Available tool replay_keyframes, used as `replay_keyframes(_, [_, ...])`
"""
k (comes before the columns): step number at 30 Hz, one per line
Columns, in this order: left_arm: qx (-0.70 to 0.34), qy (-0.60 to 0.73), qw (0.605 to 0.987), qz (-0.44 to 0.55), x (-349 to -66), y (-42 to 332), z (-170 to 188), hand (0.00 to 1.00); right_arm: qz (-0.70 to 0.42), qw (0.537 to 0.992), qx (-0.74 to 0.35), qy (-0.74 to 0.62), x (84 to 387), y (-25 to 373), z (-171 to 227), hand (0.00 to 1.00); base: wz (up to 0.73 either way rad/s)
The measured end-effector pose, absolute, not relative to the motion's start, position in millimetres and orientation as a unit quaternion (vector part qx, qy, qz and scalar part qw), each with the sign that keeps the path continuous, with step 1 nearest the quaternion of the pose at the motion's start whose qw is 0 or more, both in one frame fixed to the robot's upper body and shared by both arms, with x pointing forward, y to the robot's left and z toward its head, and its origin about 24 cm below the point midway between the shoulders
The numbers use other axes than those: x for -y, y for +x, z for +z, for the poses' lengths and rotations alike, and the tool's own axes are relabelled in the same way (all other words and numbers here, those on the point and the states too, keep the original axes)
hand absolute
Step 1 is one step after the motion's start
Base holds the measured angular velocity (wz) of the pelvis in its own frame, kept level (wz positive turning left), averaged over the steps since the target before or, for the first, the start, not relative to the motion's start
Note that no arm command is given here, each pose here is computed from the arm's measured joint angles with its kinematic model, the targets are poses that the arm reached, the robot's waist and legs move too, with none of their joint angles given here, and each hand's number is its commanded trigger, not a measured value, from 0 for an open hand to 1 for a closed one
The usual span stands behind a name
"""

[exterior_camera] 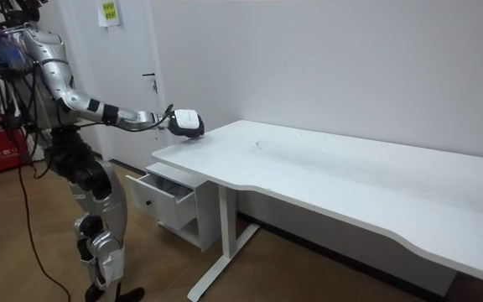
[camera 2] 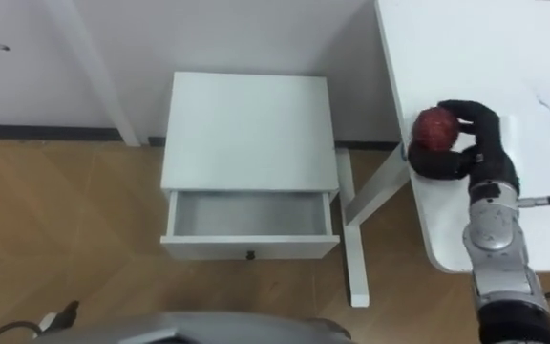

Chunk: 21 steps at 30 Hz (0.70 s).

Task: Put apple and close drawer

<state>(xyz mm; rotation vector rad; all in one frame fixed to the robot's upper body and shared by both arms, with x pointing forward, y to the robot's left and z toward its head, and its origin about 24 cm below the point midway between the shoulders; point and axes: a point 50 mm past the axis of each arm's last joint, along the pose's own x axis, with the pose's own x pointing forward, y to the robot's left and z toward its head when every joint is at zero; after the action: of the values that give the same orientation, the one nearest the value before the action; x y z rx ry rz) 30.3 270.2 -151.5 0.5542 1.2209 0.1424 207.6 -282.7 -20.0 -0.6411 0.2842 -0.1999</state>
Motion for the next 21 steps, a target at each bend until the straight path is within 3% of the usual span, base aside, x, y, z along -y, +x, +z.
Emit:
replay_keyframes(5, [-0.557, 0.269, 0.784, 0.052, -266.6, 39.1, -152.1, 0.0, 0.008, 0.939, -0.113, -0.324, 235.5, 210.4, -21.4, 1.0, 0.08])
replay_keyframes(15, [-0.571, 0.281, 0.771, 0.015, -260.4, 35.4, -155.7, 0.0, 0.114, 0.94, -0.083, -0.312, 188.4, 217.2, -19.2, 1.0, 0.06])
replay_keyframes(21, [-0.58, 0.277, 0.766, 0.002, -258.3, 34.1, -156.9, 0.0, 0.15, 0.936, -0.078, -0.31, 175.4, 217.3, -17.9, 1.0, 0.1])
